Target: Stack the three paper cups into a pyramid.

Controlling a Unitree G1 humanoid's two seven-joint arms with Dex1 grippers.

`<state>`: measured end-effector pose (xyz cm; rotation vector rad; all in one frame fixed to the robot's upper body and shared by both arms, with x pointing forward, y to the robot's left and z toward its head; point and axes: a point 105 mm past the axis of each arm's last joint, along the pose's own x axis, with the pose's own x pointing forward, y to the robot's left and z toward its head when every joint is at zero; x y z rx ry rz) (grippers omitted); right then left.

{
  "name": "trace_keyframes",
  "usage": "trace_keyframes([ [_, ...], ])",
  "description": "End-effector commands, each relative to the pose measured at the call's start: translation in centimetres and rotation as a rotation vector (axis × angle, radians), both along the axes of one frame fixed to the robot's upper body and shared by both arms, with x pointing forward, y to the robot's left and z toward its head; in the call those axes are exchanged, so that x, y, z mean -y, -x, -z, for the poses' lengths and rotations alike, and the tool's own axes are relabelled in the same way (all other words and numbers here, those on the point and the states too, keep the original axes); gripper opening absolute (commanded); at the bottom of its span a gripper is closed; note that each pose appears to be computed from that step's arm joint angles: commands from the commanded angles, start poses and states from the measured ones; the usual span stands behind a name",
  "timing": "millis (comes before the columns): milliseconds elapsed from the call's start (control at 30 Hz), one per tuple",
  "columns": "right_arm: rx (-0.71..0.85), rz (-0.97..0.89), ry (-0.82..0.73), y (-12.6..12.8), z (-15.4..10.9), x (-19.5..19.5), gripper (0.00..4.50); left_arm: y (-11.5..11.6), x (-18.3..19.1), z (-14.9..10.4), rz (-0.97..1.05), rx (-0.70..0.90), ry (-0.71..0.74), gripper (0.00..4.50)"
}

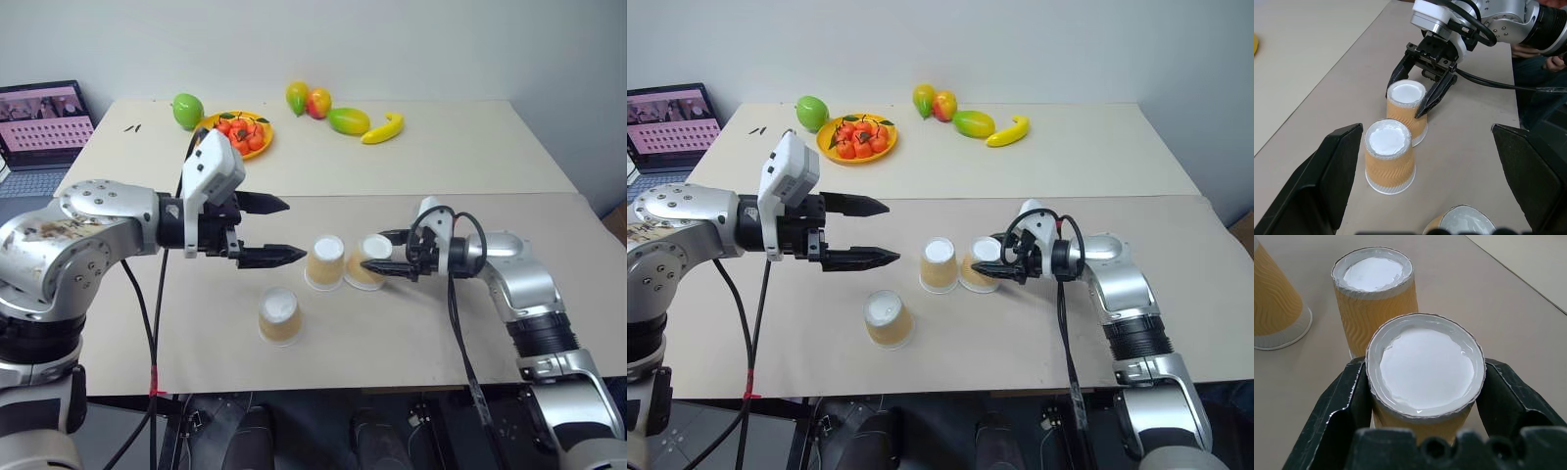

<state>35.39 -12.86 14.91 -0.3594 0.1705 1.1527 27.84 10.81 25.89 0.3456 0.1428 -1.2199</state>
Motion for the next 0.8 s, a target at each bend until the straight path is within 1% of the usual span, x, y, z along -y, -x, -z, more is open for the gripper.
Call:
trace_keyframes([
  [33,-0.008,0.001,0.009,0.0,0.5,-0.1,4.47,0.3,0.2,-1.0,0.013,0.05,-0.002,4.5],
  [133,0.014,0.007,0.024,0.0,0.3,0.1,4.47,0.2,0.4,-1.0,0.017,0.051,0.0,4.5],
  [367,0.035,0.02,0.007,0.1,-0.9,0.6,4.47,0.0,0.7,-1.1,0.03,0.055,0.004,4.5],
  [667,0.04,0.071,0.027,0.2,-0.8,2.4,4.47,-0.2,1.1,-1.2,0.049,0.06,0.009,4.5],
  [800,0.046,0.097,0.001,0.0,-1.5,3.1,4.47,-0.3,1.2,-1.1,0.056,0.061,0.01,4.5],
])
